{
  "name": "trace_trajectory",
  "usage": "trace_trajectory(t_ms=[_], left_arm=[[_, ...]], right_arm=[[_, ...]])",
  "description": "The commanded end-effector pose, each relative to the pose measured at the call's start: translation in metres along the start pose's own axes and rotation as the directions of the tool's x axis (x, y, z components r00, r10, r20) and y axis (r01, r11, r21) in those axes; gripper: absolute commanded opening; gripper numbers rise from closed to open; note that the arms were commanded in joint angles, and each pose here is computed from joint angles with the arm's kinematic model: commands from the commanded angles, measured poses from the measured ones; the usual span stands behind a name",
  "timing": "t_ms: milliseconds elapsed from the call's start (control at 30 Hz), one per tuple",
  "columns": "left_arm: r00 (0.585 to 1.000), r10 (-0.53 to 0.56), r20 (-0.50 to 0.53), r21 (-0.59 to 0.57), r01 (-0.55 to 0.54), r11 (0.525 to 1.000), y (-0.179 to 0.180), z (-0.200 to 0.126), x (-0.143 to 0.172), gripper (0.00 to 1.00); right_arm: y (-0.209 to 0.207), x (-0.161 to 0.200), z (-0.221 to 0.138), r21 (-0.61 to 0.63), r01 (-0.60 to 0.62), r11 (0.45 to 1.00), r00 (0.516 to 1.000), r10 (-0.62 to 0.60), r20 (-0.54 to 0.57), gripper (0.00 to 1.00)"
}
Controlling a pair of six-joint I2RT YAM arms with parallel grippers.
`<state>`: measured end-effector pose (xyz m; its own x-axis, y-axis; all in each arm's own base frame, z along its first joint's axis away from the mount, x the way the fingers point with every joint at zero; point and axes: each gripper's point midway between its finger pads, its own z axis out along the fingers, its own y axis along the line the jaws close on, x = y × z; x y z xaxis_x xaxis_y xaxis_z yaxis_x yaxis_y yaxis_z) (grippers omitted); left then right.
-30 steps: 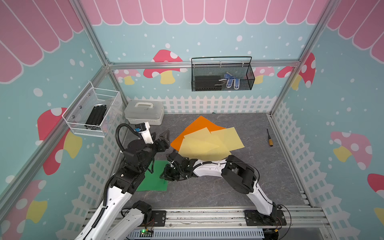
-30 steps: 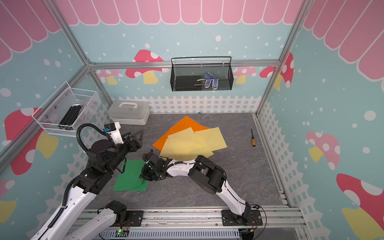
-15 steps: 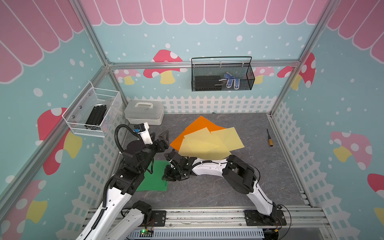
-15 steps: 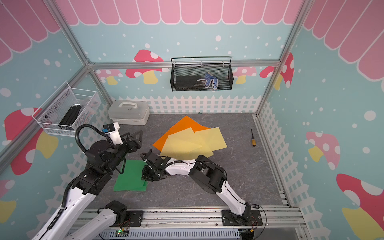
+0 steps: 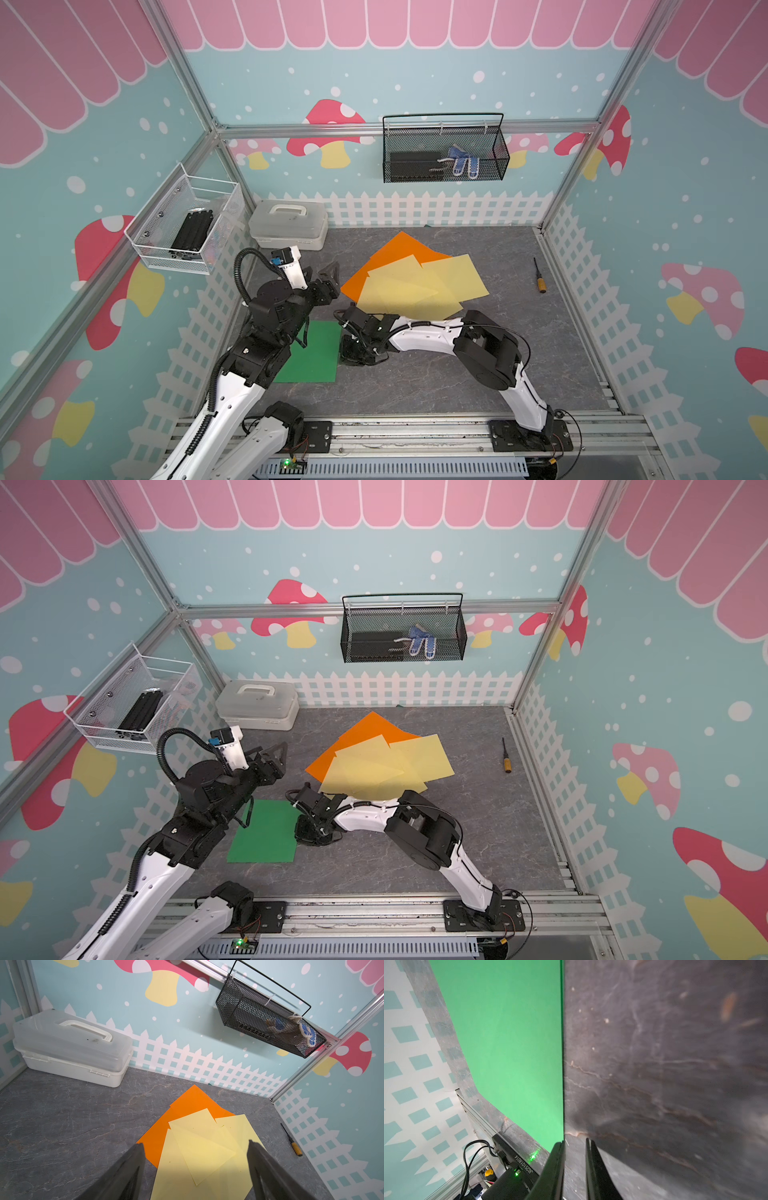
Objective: Sort the scattered colored papers by color
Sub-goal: Place the colored paper, then pick up the colored paper from the center of the board.
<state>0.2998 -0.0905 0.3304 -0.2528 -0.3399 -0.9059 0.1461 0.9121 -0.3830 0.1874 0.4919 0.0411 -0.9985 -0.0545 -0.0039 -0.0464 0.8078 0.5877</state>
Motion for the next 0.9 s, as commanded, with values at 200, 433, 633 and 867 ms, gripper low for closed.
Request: trace_trajectory(t_ms=[200,433,633,867], left_arm=[[0.975,-0.008,-0.223,-0.013,0.005,1.0,-0.002,0.037,0.04,0.8],[0.916,-0.016,-0.401,0.019,0.026,0.999,-0.015,0.081,0.075,0.67],[0.827,-0.037,-0.56,-0.014,0.035,0.999,-0.009,0.137,0.134,0.33],[0.754,-0.096,-0.65,-0.043,0.09,0.995,-0.005,0.192,0.186,0.26]], right_arm=[[-0.044,-0.022,-0.108,0.103,0.027,0.994,0.969,-0.052,0.242,0.23],[-0.114,-0.1,-0.215,0.083,-0.051,0.995,0.898,0.01,0.439,0.34],[-0.151,-0.178,-0.257,0.098,-0.03,0.995,0.89,-0.018,0.456,0.42],[-0.181,-0.262,-0.251,-0.047,-0.026,0.999,0.905,0.044,0.424,0.43]])
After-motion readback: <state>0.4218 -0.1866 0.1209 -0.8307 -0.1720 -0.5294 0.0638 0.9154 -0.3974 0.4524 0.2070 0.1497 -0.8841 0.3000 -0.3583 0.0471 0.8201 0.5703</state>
